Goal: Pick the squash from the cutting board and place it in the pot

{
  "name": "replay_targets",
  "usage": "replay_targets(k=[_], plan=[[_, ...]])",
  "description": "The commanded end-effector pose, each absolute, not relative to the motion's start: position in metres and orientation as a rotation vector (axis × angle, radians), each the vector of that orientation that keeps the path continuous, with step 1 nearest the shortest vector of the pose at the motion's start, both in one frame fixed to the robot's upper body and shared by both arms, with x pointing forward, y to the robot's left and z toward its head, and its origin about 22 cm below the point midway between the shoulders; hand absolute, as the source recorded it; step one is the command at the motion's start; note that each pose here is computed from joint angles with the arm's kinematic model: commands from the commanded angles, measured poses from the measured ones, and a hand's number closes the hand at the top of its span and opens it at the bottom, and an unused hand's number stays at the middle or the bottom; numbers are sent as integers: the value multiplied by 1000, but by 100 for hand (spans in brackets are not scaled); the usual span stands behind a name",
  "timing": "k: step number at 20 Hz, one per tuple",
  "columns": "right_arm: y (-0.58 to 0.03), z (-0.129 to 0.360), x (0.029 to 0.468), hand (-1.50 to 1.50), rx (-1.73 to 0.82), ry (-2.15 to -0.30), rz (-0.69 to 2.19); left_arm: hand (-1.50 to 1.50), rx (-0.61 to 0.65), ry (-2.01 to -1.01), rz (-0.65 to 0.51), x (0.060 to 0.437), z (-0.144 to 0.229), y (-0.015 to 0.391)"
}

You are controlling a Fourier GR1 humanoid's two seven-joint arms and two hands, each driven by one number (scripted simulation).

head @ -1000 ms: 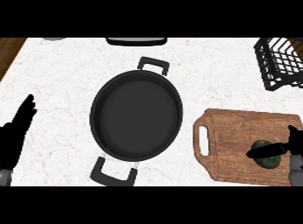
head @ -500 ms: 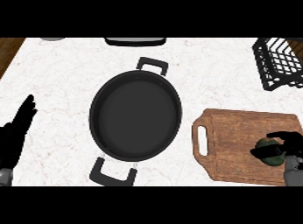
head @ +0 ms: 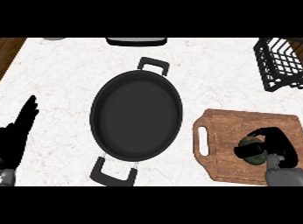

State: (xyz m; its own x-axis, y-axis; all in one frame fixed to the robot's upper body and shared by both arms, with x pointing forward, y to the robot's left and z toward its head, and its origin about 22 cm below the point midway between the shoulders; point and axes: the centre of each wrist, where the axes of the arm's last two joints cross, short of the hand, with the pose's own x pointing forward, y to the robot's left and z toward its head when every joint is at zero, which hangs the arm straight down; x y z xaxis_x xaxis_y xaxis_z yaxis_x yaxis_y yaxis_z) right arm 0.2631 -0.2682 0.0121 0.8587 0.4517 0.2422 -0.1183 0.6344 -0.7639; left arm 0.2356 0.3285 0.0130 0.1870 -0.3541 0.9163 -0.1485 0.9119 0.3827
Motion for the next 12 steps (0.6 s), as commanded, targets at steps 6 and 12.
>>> replay_targets(k=[6, 12], plan=[[-43, 55, 239, 150, -630, -1020, 1198, 0, 311, -1451, -292, 255, 26, 301], [15, 78, 202, 150, -850, -1247, 1355, 0, 336, -1419, -270, 261, 22, 300]])
